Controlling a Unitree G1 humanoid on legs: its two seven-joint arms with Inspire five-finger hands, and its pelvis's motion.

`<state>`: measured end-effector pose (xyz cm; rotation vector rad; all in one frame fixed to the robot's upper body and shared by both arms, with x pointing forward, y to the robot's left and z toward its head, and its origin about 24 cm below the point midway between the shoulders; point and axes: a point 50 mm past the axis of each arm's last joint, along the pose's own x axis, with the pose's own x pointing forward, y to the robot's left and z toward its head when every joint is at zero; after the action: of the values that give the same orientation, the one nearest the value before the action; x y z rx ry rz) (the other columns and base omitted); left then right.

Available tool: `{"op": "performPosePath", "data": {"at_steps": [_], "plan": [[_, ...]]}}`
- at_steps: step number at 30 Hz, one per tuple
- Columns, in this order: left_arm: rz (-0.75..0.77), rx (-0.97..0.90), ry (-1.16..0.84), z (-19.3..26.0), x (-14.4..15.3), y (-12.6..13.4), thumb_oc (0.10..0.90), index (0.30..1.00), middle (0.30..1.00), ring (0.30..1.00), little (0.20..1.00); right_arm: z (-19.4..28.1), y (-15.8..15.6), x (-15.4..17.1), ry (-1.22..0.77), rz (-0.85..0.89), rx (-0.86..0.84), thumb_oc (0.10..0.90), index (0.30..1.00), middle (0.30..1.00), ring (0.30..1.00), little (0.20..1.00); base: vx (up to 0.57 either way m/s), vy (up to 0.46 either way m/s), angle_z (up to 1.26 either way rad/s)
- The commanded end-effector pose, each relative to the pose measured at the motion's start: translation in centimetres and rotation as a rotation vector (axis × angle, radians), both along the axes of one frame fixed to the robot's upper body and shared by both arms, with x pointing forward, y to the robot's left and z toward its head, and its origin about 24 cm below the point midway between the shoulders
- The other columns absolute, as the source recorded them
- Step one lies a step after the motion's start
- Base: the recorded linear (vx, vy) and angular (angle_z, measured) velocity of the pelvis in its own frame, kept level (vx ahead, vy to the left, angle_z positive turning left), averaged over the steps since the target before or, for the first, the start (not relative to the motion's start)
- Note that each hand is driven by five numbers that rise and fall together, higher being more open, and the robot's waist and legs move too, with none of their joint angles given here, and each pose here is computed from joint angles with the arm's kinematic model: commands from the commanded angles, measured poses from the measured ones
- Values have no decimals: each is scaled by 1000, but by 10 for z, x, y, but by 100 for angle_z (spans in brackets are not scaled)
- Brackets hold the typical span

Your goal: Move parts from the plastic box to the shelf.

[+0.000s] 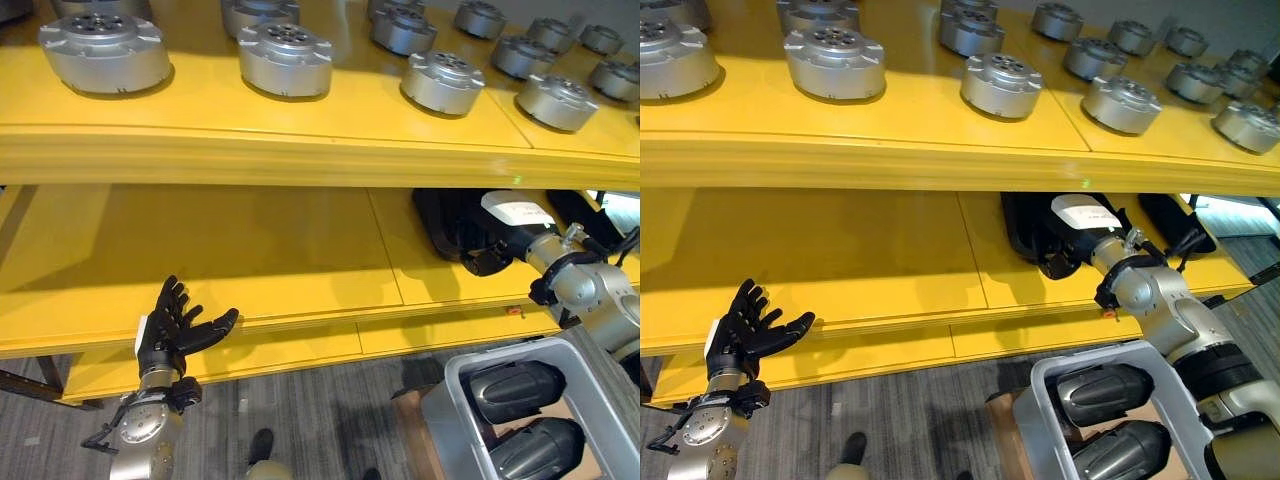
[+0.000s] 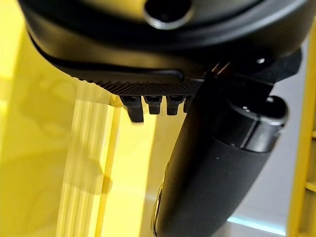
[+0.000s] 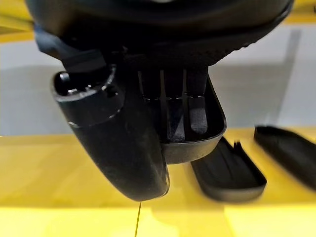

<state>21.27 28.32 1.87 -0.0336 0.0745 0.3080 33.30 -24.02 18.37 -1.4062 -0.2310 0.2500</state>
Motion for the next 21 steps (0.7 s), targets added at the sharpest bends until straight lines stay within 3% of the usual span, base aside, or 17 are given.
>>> {"op": "performPosePath", "data": {"at_steps": [1,7,15,21], "plan": [[-122,-18,-6,-1,5,-22,900,1000,1000,1000,1000,86,7,6,-338,35,44,400,300,300,300,300,-12,-114,10],[-187,-25,6,-2,3,-30,900,1000,1000,1000,1000,104,18,10,-386,53,-2,400,300,300,300,300,14,-28,52],[-214,-7,-3,2,1,-29,900,1000,1000,1000,1000,102,47,32,-338,93,17,400,300,300,300,300,36,63,1],[-254,16,-17,8,5,-31,900,1000,1000,1000,1000,102,49,42,-317,56,11,400,300,300,300,300,-53,51,4]]}}
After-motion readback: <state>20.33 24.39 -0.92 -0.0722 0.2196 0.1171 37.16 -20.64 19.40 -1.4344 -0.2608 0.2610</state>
